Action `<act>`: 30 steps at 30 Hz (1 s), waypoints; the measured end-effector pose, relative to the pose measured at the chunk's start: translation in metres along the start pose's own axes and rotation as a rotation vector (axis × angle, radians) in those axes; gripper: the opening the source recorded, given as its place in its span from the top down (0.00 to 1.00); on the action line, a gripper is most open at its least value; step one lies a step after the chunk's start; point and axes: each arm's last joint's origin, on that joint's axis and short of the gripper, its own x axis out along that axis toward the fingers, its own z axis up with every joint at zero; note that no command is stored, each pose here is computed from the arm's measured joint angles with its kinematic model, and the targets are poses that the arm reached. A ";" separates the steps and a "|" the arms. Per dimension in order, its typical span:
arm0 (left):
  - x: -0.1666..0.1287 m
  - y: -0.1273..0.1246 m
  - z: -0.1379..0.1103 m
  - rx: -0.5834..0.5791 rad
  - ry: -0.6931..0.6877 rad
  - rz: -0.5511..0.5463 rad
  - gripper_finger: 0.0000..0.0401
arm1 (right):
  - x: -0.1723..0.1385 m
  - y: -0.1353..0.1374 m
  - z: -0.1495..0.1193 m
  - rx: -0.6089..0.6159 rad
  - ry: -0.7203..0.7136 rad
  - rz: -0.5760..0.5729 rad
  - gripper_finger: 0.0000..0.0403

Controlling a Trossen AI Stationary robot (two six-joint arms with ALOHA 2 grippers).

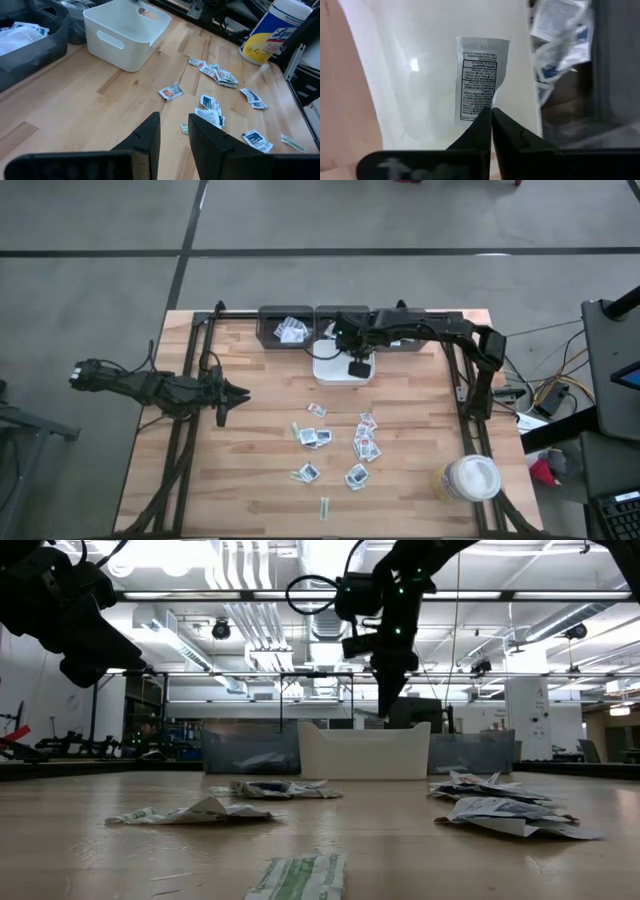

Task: Pick & Place First Aid Supplies
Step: Put the orange ointment pack into the white bin

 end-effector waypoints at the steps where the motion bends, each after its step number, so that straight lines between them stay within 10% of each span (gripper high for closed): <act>1: 0.000 0.000 0.000 0.000 0.000 0.000 0.76 | 0.003 0.003 -0.001 -0.014 0.000 0.001 0.98; 30: 0.000 0.000 0.000 -0.022 0.000 0.000 0.76 | 0.060 0.021 0.015 -0.367 -0.001 -0.039 0.98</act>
